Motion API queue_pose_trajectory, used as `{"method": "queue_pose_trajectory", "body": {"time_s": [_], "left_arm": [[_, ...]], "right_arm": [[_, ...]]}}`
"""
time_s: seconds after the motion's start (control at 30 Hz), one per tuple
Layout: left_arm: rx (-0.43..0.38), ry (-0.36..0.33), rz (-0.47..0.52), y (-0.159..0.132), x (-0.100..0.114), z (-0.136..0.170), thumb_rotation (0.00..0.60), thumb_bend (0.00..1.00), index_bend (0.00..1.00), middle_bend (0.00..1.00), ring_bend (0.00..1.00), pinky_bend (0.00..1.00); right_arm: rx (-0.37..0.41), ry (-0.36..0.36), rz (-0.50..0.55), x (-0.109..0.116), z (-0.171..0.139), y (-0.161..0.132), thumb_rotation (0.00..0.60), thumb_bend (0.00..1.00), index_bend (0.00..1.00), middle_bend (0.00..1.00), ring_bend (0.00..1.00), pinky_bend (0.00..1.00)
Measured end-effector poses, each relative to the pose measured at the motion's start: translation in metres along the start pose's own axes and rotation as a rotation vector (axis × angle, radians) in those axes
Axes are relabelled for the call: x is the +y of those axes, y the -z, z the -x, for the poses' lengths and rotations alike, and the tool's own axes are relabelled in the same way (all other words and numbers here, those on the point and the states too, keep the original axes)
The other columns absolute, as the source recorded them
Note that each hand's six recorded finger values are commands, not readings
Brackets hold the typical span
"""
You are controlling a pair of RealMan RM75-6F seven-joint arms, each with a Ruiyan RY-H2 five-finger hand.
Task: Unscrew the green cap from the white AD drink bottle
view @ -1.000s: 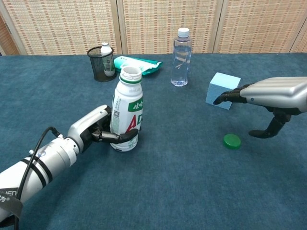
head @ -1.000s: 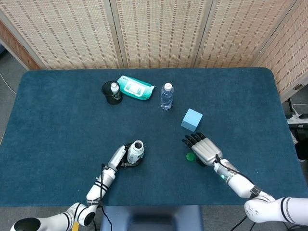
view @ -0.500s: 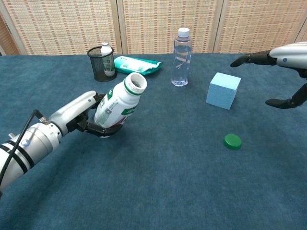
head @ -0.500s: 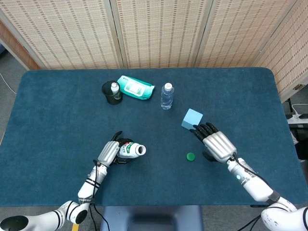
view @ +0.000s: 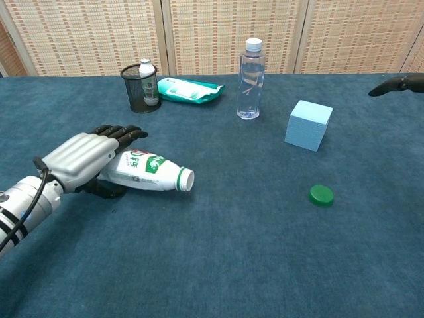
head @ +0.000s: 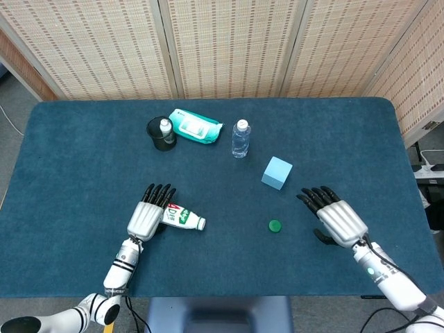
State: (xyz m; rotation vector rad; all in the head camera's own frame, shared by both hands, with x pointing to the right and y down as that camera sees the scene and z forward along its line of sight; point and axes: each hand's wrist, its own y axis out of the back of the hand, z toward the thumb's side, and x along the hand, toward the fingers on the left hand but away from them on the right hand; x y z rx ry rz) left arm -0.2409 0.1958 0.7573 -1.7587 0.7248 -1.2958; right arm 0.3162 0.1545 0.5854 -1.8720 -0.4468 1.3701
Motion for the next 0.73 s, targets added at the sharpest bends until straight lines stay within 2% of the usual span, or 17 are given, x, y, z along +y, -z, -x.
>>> {"method": "queue_pose_trajectory", "body": {"time_s": [0.17, 0.33, 0.43, 0.53, 0.63, 0.73], "left_arm": [[0.005, 0.013, 0.140, -0.001, 0.008, 0.005, 0.600, 0.32, 0.00, 0.00, 0.00, 0.06], [-0.008, 0.026, 0.201, 0.010, 0.027, 0.018, 0.600, 0.32, 0.00, 0.00, 0.00, 0.04], [-0.001, 0.007, 0.188, 0.031, 0.047, 0.032, 0.600, 0.32, 0.00, 0.00, 0.00, 0.01], [0.015, -0.023, 0.131, 0.063, 0.067, 0.059, 0.600, 0.32, 0.00, 0.00, 0.00, 0.00], [0.036, -0.050, 0.042, 0.098, 0.081, 0.102, 0.600, 0.33, 0.00, 0.00, 0.00, 0.00], [0.111, -0.080, 0.029, 0.129, 0.085, 0.150, 0.600, 0.34, 0.00, 0.00, 0.00, 0.00]], "right_arm": [[-0.052, 0.045, 0.004, 0.002, -0.023, 0.010, 0.600, 0.30, 0.00, 0.00, 0.00, 0.00], [-0.144, 0.105, 0.015, 0.001, -0.056, 0.027, 0.600, 0.30, 0.00, 0.00, 0.00, 0.00], [-0.224, 0.137, 0.023, -0.003, -0.079, 0.041, 0.600, 0.30, 0.00, 0.00, 0.00, 0.00], [-0.318, 0.170, 0.021, -0.012, -0.102, 0.059, 0.600, 0.30, 0.00, 0.00, 0.00, 0.00], [-0.394, 0.211, 0.011, -0.019, -0.114, 0.077, 0.600, 0.30, 0.00, 0.00, 0.00, 0.00], [-0.443, 0.239, -0.007, -0.024, -0.121, 0.090, 0.600, 0.30, 0.00, 0.00, 0.00, 0.00]]}}
